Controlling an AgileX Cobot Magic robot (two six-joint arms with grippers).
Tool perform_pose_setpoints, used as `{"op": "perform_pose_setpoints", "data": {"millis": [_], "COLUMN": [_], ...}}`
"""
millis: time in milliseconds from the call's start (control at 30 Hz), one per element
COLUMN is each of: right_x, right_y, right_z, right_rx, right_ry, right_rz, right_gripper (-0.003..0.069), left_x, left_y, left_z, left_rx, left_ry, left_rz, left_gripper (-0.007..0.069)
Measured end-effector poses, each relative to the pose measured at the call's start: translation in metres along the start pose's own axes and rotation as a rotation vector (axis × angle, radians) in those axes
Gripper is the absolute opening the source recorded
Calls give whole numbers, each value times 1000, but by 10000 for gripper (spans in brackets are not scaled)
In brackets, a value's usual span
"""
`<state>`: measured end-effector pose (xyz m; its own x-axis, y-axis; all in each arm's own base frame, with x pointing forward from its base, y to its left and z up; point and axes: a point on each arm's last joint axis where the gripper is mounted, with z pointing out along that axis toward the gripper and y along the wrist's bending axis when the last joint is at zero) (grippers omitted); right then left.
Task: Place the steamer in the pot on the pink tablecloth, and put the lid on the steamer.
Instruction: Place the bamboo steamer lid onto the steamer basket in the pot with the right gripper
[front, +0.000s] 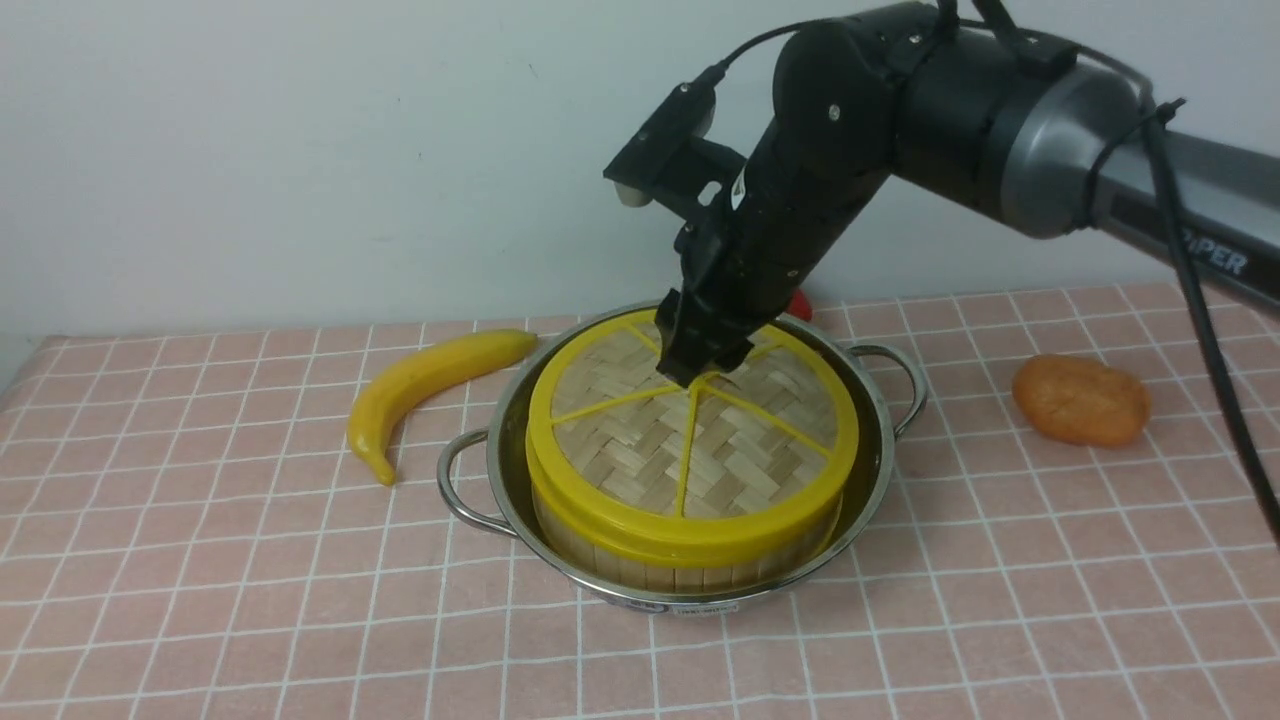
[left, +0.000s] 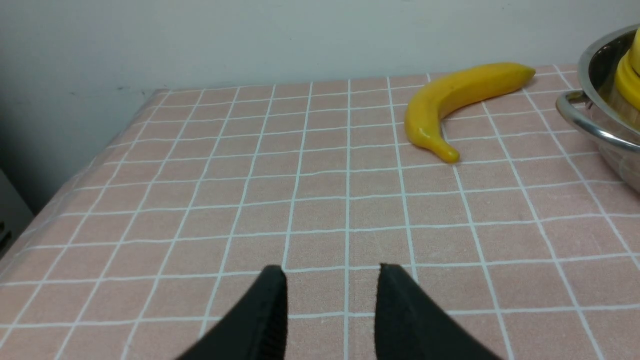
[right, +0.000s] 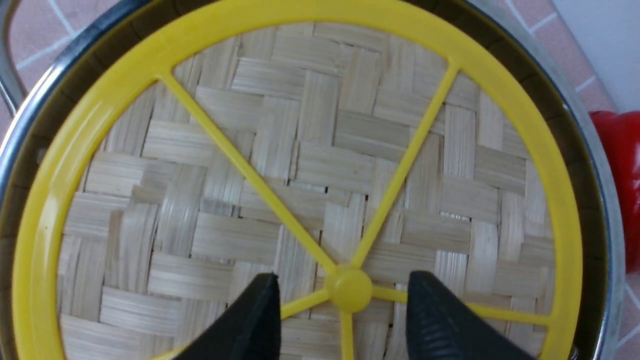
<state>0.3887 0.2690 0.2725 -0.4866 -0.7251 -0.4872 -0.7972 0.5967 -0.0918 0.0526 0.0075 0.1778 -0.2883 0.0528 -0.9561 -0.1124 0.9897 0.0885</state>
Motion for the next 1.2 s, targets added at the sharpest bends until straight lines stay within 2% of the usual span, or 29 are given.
{"op": "perform_pose_setpoints", "data": {"millis": [133, 300, 533, 633, 833, 1000, 1200], "right_x": [-1, 2, 5, 7, 4, 3, 2], "right_y": [0, 0, -2, -3, -2, 1, 1], "right_z": [0, 1, 21, 31, 35, 37, 37], "right_rx": [4, 1, 8, 12, -11, -55, -65], "right_ry": [-10, 21, 40, 52, 21, -1, -6], "right_rz": [0, -5, -9, 7, -1, -8, -14], "right_gripper": [391, 374, 288, 229, 170, 151, 151], "left_x": [0, 0, 0, 0, 0, 0, 0], "left_y": [0, 0, 0, 0, 0, 0, 0], "left_z": [0, 0, 0, 0, 0, 0, 0], "left_rx": [0, 0, 0, 0, 0, 0, 0], "left_ry": [0, 0, 0, 0, 0, 0, 0], "left_rz": [0, 0, 0, 0, 0, 0, 0], "left_gripper": [243, 243, 243, 243, 243, 243, 243]}}
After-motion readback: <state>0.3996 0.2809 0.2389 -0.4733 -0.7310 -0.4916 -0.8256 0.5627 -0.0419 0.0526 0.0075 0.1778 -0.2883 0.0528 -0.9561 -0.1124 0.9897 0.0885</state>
